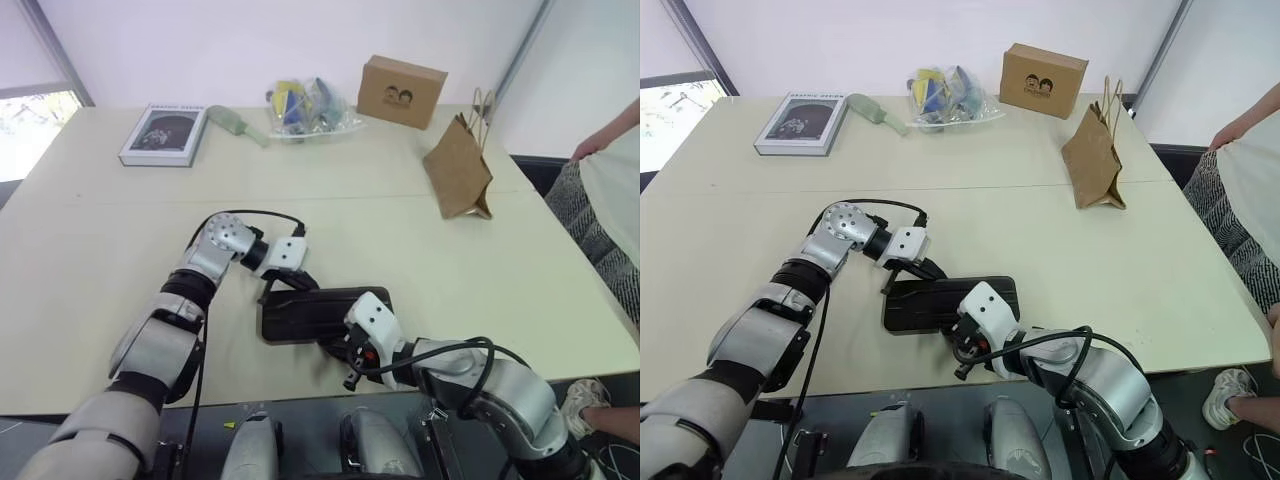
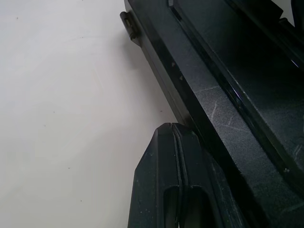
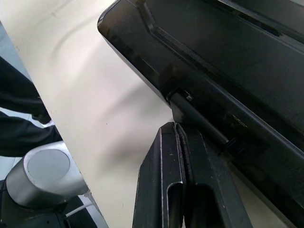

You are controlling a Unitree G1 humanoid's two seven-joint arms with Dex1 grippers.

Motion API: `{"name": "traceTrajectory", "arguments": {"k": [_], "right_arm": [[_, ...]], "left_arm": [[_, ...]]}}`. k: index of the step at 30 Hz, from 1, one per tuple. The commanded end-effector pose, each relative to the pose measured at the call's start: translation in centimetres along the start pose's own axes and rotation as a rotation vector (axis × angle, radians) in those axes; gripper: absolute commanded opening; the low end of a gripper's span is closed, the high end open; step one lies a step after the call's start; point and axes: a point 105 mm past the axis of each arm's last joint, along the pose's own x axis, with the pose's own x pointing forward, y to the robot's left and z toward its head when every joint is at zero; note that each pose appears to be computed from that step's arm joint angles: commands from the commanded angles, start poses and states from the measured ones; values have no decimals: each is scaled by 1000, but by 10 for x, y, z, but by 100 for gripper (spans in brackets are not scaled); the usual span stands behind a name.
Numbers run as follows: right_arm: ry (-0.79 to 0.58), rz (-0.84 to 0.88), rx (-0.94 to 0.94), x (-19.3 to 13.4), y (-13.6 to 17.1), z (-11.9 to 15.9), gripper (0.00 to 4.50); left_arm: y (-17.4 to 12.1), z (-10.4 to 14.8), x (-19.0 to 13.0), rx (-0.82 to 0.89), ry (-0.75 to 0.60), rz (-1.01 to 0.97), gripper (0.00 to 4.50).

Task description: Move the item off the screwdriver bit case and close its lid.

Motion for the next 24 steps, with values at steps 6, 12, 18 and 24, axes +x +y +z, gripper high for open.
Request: {"name": "traceTrajectory", "arguments": {"k": [6, 12, 18, 24], "right_arm": [[124, -62, 91, -1, -14, -28, 4], [127, -50, 90, 0, -13, -27, 4], [143, -67, 70, -1, -16, -29, 4], [133, -129, 27, -2, -24, -26, 4]], "left_arm": [[0, -3, 9, 50, 31, -5, 0], [1, -4, 9, 64, 43, 0, 0], [-1, -5, 12, 79, 48, -8, 0], [-8, -7, 17, 108, 52, -38, 0]]}}
